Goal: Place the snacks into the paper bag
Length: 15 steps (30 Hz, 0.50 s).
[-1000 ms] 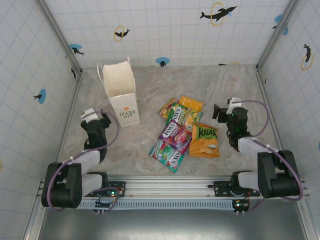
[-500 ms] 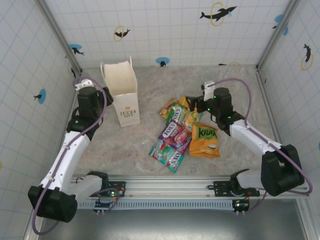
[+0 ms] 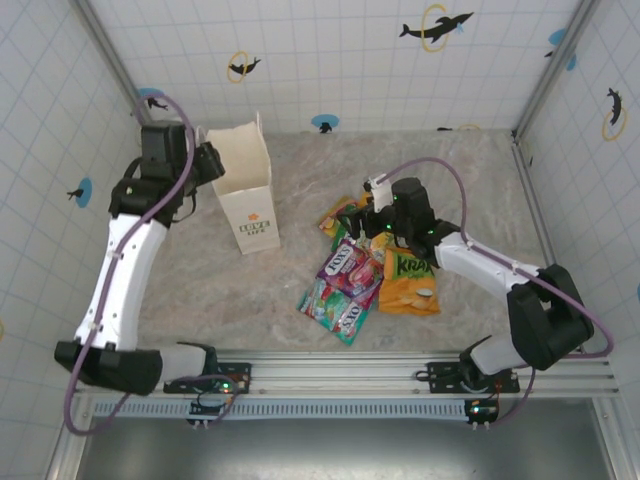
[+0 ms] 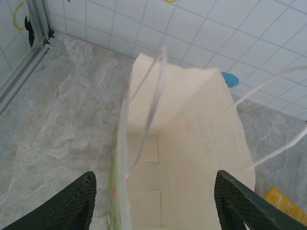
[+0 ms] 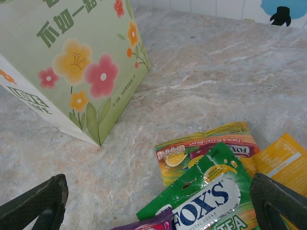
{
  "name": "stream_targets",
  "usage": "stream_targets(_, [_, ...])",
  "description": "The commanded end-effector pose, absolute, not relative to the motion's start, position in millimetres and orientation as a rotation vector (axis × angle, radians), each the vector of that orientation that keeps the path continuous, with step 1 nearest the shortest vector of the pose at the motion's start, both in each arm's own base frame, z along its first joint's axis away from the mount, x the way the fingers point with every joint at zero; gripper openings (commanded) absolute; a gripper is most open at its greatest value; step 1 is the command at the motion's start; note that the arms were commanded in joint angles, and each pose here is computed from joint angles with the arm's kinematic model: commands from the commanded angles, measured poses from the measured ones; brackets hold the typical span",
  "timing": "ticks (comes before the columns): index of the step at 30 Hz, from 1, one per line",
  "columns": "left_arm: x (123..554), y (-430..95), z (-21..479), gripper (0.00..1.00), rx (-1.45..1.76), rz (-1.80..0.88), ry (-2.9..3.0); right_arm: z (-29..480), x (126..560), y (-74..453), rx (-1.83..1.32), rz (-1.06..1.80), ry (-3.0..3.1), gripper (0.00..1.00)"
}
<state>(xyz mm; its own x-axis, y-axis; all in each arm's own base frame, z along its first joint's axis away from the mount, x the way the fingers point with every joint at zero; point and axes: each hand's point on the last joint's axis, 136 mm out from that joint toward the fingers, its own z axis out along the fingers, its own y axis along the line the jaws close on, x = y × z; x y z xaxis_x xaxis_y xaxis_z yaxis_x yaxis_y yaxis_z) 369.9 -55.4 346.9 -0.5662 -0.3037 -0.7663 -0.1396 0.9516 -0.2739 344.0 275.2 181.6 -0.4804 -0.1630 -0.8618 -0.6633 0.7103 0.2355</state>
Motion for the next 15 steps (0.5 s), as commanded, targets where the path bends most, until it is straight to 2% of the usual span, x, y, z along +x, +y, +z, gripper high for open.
stream_targets(1, [367, -53, 327, 0.65, -0.314, -0.153, 2.323, 202, 347, 280, -0.639, 0.704, 1.960, 1.00])
stream_targets(5, [384, -47, 322, 0.61, -0.348, -0.142, 2.354, 206, 343, 279, -0.624, 0.719, 1.937, 1.00])
stream_targets(10, [396, -31, 304, 0.60, -0.432, -0.097, 2.418, 207, 340, 278, -0.624, 0.730, 1.931, 1.00])
stream_targets(15, [406, -36, 280, 0.59, -0.415, -0.129, 2.474, 205, 339, 278, -0.626, 0.729, 1.934, 1.00])
